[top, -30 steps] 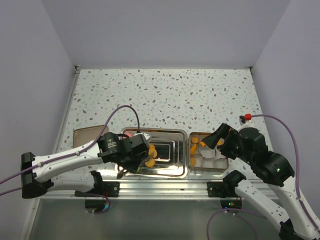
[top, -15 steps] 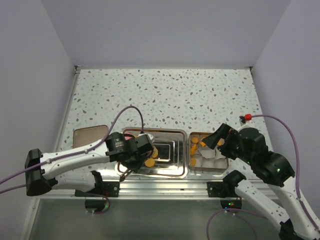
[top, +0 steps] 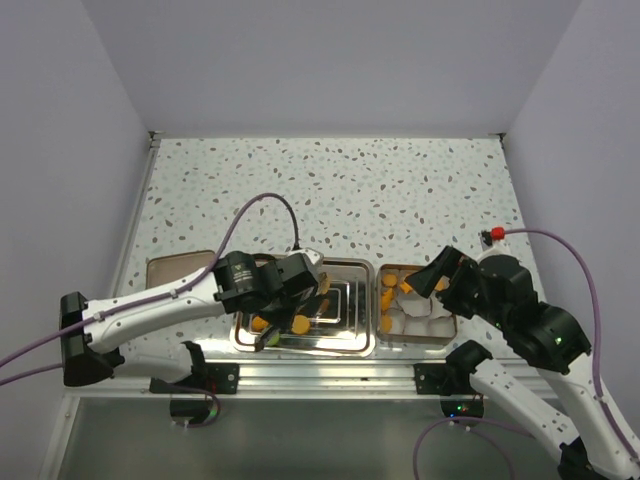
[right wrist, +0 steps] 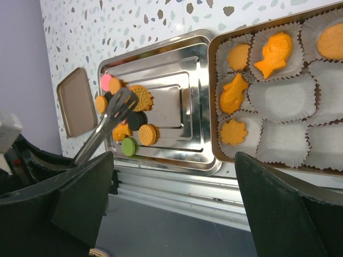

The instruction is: Pack the cookies

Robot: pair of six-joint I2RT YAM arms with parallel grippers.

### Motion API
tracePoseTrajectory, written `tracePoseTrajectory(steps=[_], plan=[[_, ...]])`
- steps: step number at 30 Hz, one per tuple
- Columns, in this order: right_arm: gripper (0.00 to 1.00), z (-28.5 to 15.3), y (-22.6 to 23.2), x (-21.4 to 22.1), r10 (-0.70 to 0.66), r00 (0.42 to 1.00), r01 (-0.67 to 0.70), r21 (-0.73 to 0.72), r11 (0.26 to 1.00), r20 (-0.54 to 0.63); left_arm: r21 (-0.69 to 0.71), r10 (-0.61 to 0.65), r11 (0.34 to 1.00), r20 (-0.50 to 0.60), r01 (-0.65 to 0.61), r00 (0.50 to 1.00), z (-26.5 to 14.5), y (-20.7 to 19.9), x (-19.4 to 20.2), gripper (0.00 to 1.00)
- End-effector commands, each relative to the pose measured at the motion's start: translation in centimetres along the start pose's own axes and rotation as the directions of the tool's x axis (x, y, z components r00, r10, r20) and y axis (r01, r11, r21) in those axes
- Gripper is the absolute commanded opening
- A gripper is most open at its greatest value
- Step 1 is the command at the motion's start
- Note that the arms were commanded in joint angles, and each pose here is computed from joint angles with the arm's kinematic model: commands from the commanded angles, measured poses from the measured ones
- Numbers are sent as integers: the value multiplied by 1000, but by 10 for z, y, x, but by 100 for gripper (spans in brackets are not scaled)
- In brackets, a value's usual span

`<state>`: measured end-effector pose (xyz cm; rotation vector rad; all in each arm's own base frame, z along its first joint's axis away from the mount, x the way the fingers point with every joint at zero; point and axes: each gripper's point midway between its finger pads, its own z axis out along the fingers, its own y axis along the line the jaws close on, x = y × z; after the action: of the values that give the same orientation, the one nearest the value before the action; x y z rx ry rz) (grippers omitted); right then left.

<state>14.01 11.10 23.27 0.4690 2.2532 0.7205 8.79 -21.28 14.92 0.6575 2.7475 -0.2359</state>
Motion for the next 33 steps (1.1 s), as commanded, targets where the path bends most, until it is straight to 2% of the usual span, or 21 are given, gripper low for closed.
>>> tracePoseTrajectory(steps=[1, 7, 11, 14, 21, 26, 33], plan=[[99, -8, 7, -13, -17, 999, 17, -6, 1000, 40, 42, 11, 999, 134, -17, 991, -25, -15, -41, 8], [99, -24, 13, -31, -38, 996, 37, 11, 999, 86, 108, 54, 991, 190, -75, 980, -39, -50, -81, 8], [99, -45, 15, -53, -62, 986, 55, 51, 997, 155, 145, 100, 981, 196, -130, 976, -28, -79, -98, 8], [99, -63, 28, -66, -47, 980, 44, 20, 999, 194, 178, 136, 969, 197, -171, 971, -19, -104, -104, 8], [99, -90, 48, -65, 31, 987, -20, -70, 997, 158, 229, 207, 941, 190, -248, 960, -2, -151, -107, 7], [99, -82, 40, -47, 73, 992, -63, -89, 994, 106, 264, 227, 926, 182, -270, 957, 7, -172, -102, 7], [99, -85, 36, -62, 14, 983, -3, -57, 998, 181, 262, 241, 925, 160, -277, 957, 23, -178, -97, 11]])
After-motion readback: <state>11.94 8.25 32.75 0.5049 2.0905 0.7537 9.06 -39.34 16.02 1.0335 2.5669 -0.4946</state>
